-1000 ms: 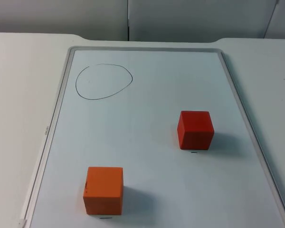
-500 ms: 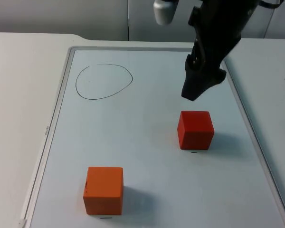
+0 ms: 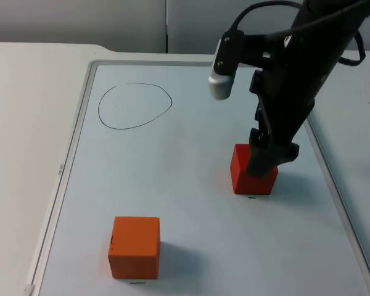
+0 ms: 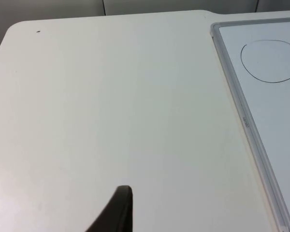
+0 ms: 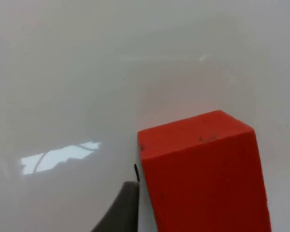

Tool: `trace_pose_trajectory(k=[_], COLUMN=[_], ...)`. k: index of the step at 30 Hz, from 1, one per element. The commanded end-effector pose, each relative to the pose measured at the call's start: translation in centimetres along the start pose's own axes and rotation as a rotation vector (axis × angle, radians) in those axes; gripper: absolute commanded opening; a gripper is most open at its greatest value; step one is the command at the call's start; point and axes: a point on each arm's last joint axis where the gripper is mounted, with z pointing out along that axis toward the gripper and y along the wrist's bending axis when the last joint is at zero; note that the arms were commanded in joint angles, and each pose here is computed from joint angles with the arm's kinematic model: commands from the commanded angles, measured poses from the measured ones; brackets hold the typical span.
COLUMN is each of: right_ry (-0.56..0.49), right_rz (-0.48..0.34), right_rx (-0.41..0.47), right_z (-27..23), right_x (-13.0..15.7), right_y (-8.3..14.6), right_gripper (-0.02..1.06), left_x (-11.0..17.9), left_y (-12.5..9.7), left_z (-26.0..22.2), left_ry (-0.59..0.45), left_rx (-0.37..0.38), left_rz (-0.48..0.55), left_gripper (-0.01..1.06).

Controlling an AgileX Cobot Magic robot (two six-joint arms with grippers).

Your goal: Pick up one cube with the left hand and another cube with the right hand. First place the cube in the right hand at the target position, then stack the cube in the left hand on top.

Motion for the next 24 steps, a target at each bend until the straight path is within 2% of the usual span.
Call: trace_pose_trajectory(k=[1,15,16,17,18,22,23,24], right_ry=[-0.005,0.036,0.035,0.032,0.032,0.033,0.033,0.033], right_rz=[-0.010,0.000,0.006,0.013,0.013,0.013,0.013,0.019], right_rx=[0.007,-0.062,-0.069,-0.071,-0.071,-0.053,-0.053,-0.041], right_z=[0.9,4.4,4.6,4.6,4.6,3.8,3.8,3.0], right_x=[-0.1,0.4,0.4,0.3,0.3,0.3,0.3,0.2], right_y=[0.0,0.4,0.4,0.5,0.5,0.3,0.3,0.2], right_gripper=[0.93,0.90,0.87,0.77,0.77,0.43,0.43,0.31], left_x=[0.0,0.0,0.0,0.0,0.0,0.0,0.0,0.0], left_y=[0.0,0.0,0.0,0.0,0.0,0.0,0.0,0.0], left_z=[0.0,0.0,0.0,0.0,0.0,0.0,0.0,0.0], left_ry=[-0.011,-0.011,-0.011,-0.011,-0.011,-0.011,-0.011,-0.011], left_rx=[0.000,0.000,0.000,0.000,0.000,0.000,0.000,0.000], left_rz=[-0.005,-0.005,-0.005,-0.005,-0.005,-0.005,-0.005,-0.005], left_gripper=[1.05,1.05,1.05,1.05,1.05,1.05,1.05,1.05])
